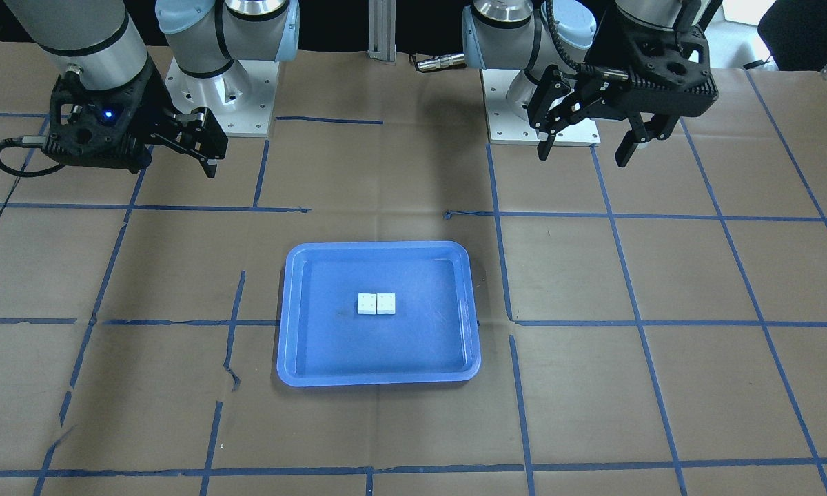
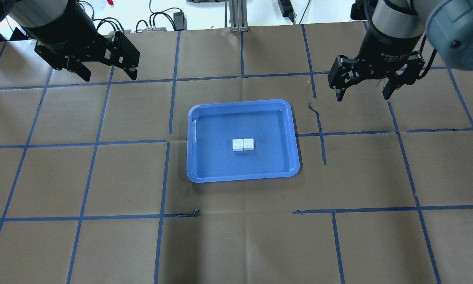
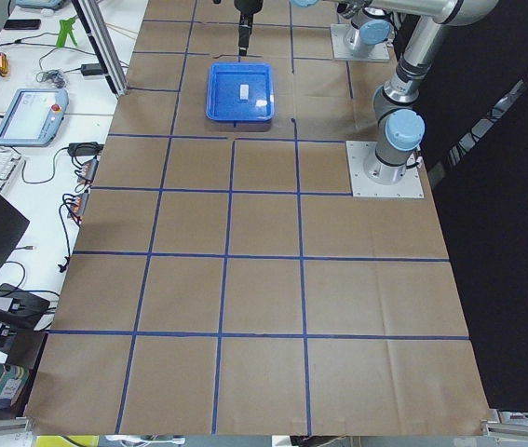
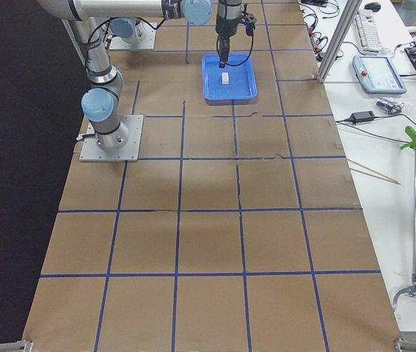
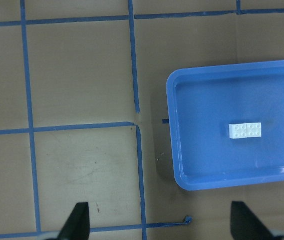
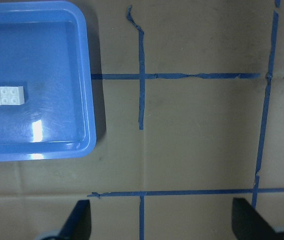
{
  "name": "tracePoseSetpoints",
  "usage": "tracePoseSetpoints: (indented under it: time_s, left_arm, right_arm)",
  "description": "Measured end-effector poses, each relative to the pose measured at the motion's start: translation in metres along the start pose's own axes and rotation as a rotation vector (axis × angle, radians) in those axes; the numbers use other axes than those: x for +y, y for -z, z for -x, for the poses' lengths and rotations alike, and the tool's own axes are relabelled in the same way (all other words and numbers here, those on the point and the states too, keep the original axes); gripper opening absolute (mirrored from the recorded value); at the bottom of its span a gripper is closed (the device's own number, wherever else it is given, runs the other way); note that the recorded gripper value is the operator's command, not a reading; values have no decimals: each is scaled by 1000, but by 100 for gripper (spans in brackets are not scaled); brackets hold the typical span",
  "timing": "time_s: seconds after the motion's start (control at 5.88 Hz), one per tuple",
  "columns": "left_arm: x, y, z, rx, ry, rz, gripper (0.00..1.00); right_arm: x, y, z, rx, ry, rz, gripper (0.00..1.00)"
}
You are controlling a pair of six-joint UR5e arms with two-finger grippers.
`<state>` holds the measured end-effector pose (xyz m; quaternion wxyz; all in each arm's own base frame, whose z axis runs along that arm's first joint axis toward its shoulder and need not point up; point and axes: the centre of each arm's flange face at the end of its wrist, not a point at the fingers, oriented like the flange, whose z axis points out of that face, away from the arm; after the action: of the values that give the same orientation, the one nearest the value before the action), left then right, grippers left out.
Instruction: Assemble white blocks and place on blue tray
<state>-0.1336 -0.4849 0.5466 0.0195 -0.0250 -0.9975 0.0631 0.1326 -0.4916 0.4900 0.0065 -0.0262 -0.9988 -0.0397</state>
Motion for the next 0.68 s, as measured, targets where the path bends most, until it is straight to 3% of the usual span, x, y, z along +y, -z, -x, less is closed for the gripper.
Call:
tracePoseSetpoints:
  time_s: [0.68]
  left_arm:
    - [0,3,1,-1,1,-6,99]
  right_arm:
    - [2,3,1,-10,-21,17,100]
